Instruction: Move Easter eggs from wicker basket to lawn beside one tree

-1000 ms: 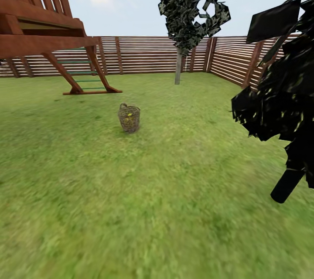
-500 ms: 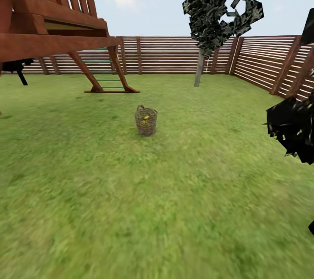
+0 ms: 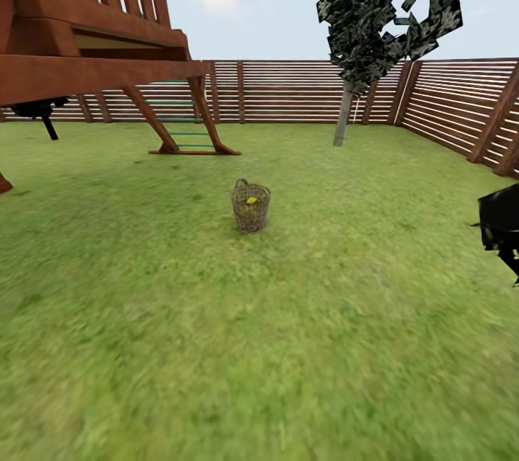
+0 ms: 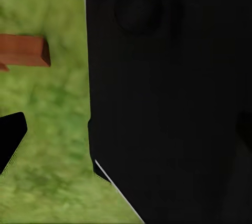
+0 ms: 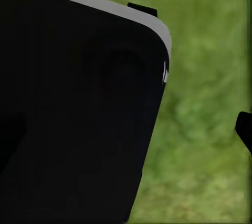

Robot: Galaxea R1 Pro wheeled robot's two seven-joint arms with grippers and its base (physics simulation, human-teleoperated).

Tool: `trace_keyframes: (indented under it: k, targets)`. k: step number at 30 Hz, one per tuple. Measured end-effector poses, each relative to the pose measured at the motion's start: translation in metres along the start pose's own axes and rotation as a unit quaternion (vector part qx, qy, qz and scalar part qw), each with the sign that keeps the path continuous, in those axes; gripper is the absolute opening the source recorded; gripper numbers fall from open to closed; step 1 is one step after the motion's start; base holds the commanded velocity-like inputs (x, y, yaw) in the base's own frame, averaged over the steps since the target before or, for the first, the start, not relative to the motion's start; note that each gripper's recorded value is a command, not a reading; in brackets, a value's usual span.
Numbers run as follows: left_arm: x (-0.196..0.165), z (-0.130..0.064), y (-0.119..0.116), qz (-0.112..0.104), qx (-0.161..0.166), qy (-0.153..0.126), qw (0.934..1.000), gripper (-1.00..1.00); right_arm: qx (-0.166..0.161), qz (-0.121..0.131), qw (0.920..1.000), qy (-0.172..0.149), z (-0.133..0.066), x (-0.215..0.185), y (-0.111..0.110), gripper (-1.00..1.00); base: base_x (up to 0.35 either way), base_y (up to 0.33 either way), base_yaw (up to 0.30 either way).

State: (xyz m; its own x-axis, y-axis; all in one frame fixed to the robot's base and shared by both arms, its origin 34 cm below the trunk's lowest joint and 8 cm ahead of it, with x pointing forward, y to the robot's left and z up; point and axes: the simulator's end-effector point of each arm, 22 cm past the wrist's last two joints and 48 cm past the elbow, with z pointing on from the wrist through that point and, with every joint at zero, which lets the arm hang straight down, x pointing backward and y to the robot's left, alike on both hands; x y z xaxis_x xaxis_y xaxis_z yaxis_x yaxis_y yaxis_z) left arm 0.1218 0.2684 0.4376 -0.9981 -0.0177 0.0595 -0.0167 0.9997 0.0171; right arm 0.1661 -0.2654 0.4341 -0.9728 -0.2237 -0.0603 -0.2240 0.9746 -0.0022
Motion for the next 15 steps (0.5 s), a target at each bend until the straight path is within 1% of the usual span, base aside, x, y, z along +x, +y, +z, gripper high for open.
trace_keyframes:
  k: [15]
  targets:
    - [0.0,0.0,-0.0001,0.0,0.0,0.0,1.0,1.0,0.0,-0.002,1.0,0.0,0.0001,-0.0006,-0.0003,1.0,0.34,0.0,0.0]
